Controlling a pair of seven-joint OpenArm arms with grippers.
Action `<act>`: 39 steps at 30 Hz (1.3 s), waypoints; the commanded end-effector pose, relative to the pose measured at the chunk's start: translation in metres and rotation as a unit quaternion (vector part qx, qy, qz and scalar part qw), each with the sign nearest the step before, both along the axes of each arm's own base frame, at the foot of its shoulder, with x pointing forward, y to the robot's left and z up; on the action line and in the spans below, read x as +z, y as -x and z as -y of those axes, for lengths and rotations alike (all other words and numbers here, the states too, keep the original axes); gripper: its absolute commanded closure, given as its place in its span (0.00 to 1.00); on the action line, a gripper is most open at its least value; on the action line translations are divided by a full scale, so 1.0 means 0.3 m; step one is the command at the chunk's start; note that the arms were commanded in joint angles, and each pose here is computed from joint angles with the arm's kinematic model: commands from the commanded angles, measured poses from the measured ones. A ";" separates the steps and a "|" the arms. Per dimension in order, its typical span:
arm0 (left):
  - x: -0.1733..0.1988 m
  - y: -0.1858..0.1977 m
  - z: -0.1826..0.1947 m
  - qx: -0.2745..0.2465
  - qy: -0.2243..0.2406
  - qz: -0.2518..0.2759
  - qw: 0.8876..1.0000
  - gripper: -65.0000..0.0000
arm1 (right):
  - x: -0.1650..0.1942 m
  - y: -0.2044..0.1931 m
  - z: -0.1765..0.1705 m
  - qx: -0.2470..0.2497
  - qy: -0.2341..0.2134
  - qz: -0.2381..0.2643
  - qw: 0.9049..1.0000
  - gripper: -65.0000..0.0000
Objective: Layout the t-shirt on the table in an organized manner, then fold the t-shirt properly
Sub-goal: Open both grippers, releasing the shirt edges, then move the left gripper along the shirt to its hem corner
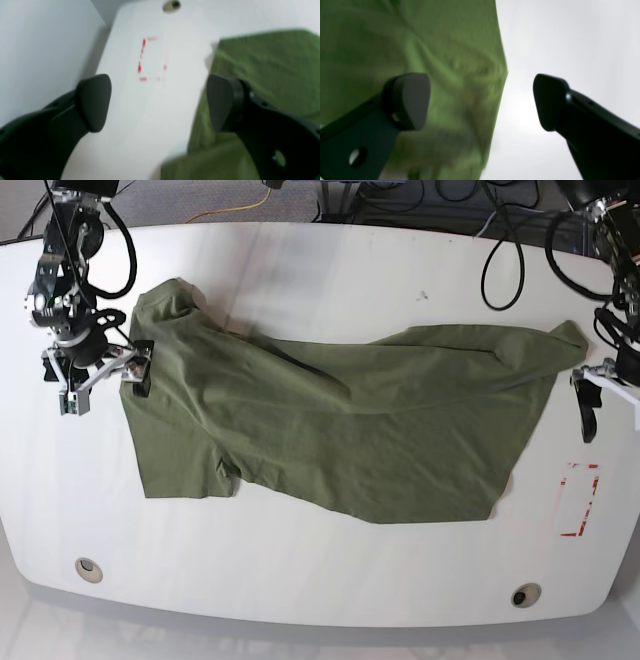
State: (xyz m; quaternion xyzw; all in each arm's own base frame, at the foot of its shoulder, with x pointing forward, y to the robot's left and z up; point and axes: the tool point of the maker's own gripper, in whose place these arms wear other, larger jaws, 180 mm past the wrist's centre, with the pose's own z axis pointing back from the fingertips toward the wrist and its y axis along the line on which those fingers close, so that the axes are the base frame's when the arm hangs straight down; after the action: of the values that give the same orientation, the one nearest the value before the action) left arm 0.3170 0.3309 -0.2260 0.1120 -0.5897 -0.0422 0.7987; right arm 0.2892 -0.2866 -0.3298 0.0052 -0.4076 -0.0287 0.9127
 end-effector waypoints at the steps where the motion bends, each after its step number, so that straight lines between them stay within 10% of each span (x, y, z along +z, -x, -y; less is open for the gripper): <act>1: 0.071 -0.048 0.027 -0.010 0.006 0.042 0.999 0.12 | 0.036 -0.062 0.045 -0.014 0.003 0.032 0.999 0.03; 39: 0.085 -0.160 0.226 -0.076 0.038 0.062 0.994 0.12 | -0.136 -0.167 0.187 -0.037 -0.109 0.018 0.993 0.03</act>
State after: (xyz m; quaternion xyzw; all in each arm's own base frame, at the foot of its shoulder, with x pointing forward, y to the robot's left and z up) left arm 0.3623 0.2614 -0.2169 0.0336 -0.6261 -0.0680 0.7761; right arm 0.3228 -0.3410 -0.3935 0.0837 -0.3814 -0.1182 0.9130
